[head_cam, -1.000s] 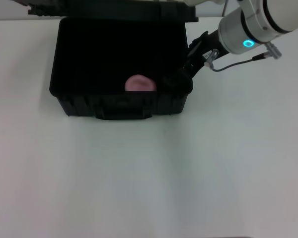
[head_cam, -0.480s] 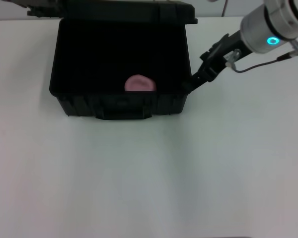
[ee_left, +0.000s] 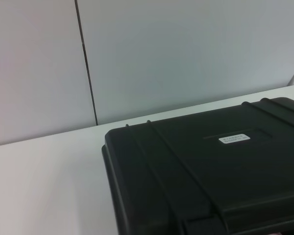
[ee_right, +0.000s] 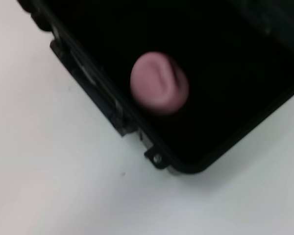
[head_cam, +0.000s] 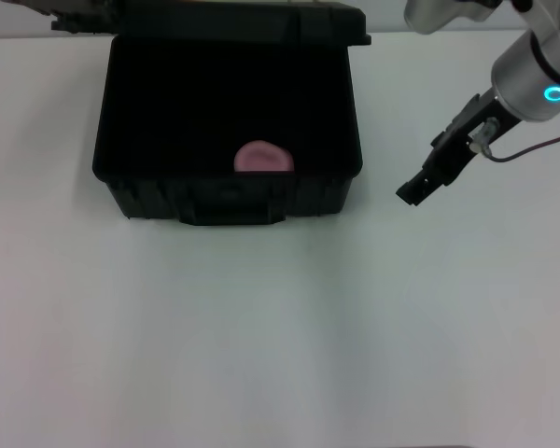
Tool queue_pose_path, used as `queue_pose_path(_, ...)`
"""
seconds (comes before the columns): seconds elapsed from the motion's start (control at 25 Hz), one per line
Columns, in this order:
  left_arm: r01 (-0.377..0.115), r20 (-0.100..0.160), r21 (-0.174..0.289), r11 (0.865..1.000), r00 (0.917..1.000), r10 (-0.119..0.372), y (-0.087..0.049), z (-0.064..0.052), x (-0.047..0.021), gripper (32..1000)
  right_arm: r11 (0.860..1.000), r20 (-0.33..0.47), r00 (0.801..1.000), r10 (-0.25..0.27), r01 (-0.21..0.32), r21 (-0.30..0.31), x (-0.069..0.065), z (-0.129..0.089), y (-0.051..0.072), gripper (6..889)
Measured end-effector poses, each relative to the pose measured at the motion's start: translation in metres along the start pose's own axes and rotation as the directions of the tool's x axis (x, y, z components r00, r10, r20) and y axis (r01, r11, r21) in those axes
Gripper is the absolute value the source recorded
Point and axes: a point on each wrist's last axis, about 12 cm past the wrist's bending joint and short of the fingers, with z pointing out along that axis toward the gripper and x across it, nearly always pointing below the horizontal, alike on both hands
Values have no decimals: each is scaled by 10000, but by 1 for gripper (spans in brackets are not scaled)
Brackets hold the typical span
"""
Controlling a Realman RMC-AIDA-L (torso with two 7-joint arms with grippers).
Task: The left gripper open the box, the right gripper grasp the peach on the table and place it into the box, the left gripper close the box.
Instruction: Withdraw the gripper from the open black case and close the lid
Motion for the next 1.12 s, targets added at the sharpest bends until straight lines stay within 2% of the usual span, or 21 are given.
queue_pose_path(0.32,-21,-13,21,10000,10000,21,-5,-1,0,373,9984,-444,9978,497,-508,-247,76,-64,-59,866)
queue_pose_path(1.12,-507,-5,130,9986,9987,507,-54,-4,-14,375,9985,-515,9974,495,-507,-223,83,-69,-60,866)
